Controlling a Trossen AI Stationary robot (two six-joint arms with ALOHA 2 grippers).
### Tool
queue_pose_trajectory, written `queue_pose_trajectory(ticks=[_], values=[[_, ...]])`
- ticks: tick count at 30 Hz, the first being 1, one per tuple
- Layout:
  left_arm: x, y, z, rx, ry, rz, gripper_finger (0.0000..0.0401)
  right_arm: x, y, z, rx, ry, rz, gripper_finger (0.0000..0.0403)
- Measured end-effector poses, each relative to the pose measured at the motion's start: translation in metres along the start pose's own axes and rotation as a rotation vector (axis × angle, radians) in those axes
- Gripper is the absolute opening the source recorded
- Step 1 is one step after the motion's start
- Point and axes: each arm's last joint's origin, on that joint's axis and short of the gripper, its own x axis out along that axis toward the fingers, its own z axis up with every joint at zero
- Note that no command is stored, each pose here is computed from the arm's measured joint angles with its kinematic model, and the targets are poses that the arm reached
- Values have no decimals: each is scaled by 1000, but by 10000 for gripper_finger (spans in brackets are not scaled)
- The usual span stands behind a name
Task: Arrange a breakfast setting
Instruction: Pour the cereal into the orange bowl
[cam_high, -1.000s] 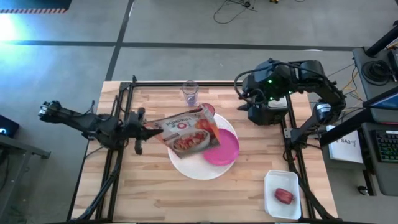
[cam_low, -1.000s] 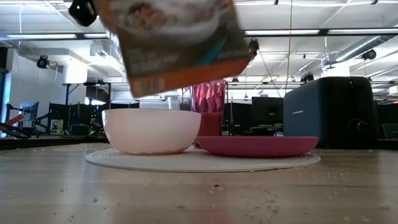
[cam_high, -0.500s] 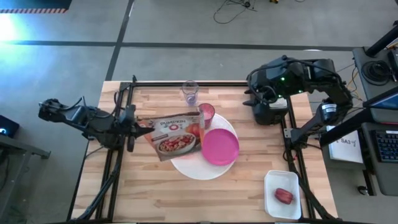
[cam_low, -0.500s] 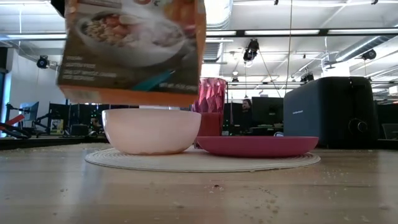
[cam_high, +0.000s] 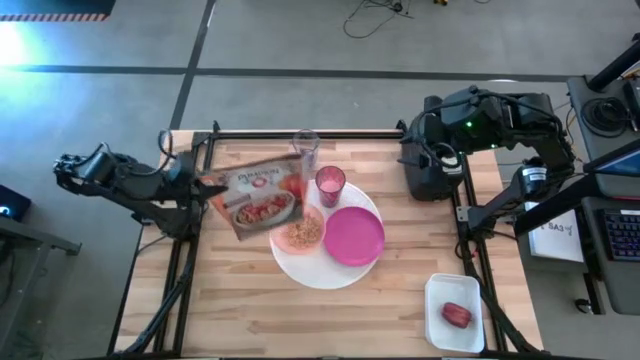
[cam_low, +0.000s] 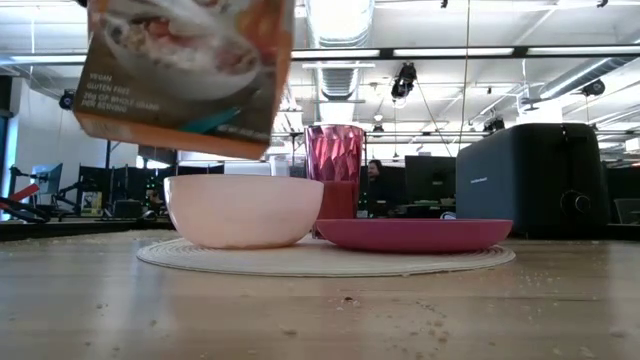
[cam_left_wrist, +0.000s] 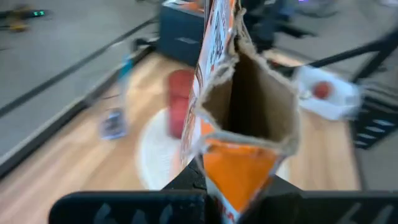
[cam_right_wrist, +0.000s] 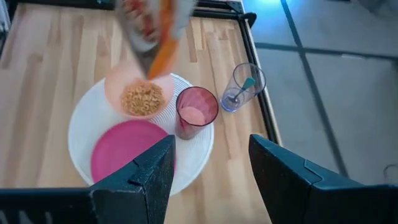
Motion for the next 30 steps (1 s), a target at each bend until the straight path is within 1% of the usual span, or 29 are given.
queue_pose_trajectory(ticks=[3, 6, 8, 11, 17, 24, 30], values=[[-13, 11, 3, -14, 19, 131, 0, 0, 0, 0, -52, 1, 0, 194], [-21, 19, 3, -31, 1, 285, 0, 1, 0, 1, -61, -2, 0, 194], [-21, 22, 2, -42, -29, 360, 0, 1, 0, 1, -51, -4, 0, 194], [-13, 22, -4, -43, -62, 438, 0, 1, 0, 1, -51, -5, 0, 194], [11, 24, -29, -77, -139, 609, 0, 3, 0, 2, -51, -3, 1, 194], [36, 31, -64, -161, -224, 741, 0, 10, 1, 5, -52, 11, 4, 194], [52, 44, -91, -187, -224, 865, 0, 20, 1, 8, -55, 32, 8, 194]])
